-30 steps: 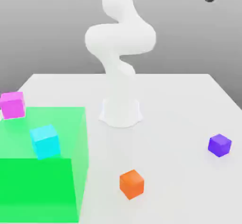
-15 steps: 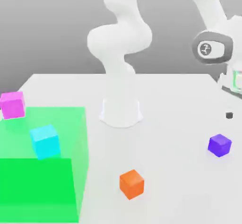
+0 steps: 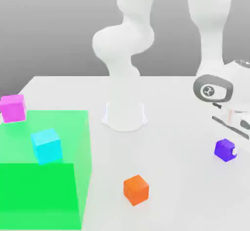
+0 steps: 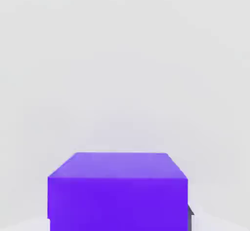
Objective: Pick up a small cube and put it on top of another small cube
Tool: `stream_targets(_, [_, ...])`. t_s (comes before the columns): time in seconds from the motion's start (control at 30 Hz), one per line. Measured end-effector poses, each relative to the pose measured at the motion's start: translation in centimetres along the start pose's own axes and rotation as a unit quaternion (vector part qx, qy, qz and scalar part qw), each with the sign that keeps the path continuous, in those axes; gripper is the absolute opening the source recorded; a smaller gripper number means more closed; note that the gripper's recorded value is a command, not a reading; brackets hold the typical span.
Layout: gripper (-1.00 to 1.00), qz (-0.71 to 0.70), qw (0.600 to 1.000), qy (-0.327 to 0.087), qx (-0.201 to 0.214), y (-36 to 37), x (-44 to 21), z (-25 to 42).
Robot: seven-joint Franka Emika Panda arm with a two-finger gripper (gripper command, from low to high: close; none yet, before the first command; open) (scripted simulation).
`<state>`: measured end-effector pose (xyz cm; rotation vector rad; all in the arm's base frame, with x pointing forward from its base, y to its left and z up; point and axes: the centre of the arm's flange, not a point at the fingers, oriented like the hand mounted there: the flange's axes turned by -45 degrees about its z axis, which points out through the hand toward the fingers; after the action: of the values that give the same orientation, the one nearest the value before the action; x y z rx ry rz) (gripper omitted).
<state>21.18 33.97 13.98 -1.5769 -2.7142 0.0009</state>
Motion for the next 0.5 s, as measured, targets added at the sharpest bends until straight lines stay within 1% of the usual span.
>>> stream_targets(0.17, [-1.00, 0.001, 1.000, -0.001, 0.000, 0.0, -0.1, -4.7])
stream_targets(0.2, [-1.00, 0.020, 1.000, -0.002, -0.001, 0.4, -1.1, -5.4])
stream_targets(0.33, [-1.00, 0.185, 0.983, -0.007, -0.002, 3.4, -10.1, -6.8])
stream_targets(0.43, [-1.00, 0.304, 0.953, -0.009, -0.003, 4.2, -16.6, -7.7])
stream_targets(0.5, [-1.00, 0.380, 0.925, -0.009, -0.003, 4.1, -20.9, -8.3])
